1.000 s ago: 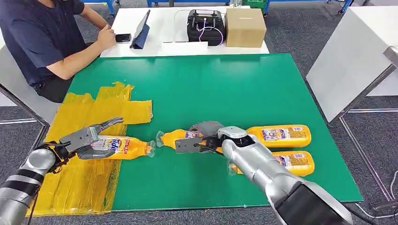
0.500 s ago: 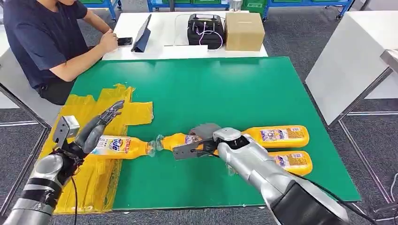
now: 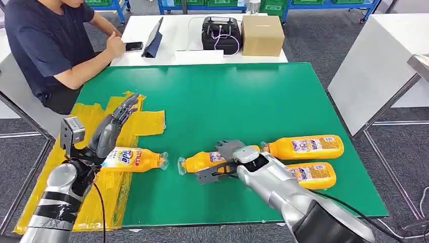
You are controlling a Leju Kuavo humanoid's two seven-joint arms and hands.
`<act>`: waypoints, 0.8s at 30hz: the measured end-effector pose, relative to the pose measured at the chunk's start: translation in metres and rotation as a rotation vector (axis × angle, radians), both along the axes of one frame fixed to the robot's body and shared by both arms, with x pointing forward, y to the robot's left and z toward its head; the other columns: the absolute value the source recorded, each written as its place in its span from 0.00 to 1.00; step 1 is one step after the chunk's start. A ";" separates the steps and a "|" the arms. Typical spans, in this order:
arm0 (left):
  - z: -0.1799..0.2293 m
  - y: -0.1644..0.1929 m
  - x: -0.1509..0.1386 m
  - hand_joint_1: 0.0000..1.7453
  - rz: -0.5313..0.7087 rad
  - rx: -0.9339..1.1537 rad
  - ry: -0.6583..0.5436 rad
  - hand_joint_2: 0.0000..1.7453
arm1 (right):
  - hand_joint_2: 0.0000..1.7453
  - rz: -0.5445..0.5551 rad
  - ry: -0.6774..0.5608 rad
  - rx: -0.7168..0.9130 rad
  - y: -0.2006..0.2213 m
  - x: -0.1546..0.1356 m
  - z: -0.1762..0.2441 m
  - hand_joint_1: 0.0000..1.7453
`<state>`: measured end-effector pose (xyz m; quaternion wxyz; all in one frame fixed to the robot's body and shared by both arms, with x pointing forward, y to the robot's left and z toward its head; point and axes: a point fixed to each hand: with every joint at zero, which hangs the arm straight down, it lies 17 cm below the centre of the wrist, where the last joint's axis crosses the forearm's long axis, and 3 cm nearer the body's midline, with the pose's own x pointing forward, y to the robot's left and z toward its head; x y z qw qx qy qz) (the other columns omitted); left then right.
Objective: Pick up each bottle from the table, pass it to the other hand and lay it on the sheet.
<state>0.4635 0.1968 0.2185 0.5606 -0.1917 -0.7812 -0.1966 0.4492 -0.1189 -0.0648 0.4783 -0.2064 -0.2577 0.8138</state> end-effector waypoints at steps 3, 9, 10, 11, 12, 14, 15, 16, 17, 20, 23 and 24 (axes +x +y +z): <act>0.004 -0.003 0.001 0.00 -0.003 -0.006 -0.006 0.00 | 1.00 0.001 0.000 -0.010 -0.002 0.000 0.000 1.00; 0.009 0.002 0.002 0.00 0.023 -0.020 -0.015 0.00 | 1.00 -0.138 -0.057 0.073 0.002 0.013 0.009 1.00; 0.009 0.004 0.001 0.00 0.034 -0.021 -0.012 0.00 | 1.00 -0.174 -0.078 0.109 0.005 0.018 0.013 1.00; 0.008 0.007 0.000 0.00 0.049 -0.022 -0.008 0.00 | 1.00 -0.218 -0.098 0.162 0.008 0.022 0.017 1.00; 0.005 0.012 -0.002 0.00 0.066 -0.023 0.000 0.00 | 1.00 -0.259 -0.116 0.222 0.013 0.027 0.021 1.00; -0.001 0.017 -0.009 0.00 0.086 -0.029 0.017 0.00 | 1.00 -0.324 -0.127 0.298 0.017 0.031 0.025 1.00; -0.002 0.020 -0.012 0.00 0.093 -0.030 0.020 0.00 | 1.00 -0.350 -0.125 0.322 0.015 0.032 0.026 1.00; -0.004 0.021 -0.013 0.00 0.097 -0.031 0.025 0.00 | 1.00 -0.363 -0.121 0.331 0.015 0.032 0.026 1.00; -0.006 0.024 -0.015 0.00 0.108 -0.032 0.031 0.00 | 1.00 -0.380 -0.125 0.354 0.015 0.033 0.027 1.00; -0.019 0.035 -0.029 0.00 0.142 -0.049 0.057 0.00 | 1.00 -0.420 -0.166 0.478 0.022 0.041 0.038 1.00; -0.026 0.042 -0.039 0.00 0.159 -0.059 0.071 0.00 | 1.00 -0.455 -0.171 0.527 0.021 0.045 0.044 1.00; -0.026 0.042 -0.041 0.00 0.162 -0.061 0.071 0.00 | 1.00 -0.461 -0.172 0.535 0.021 0.046 0.045 1.00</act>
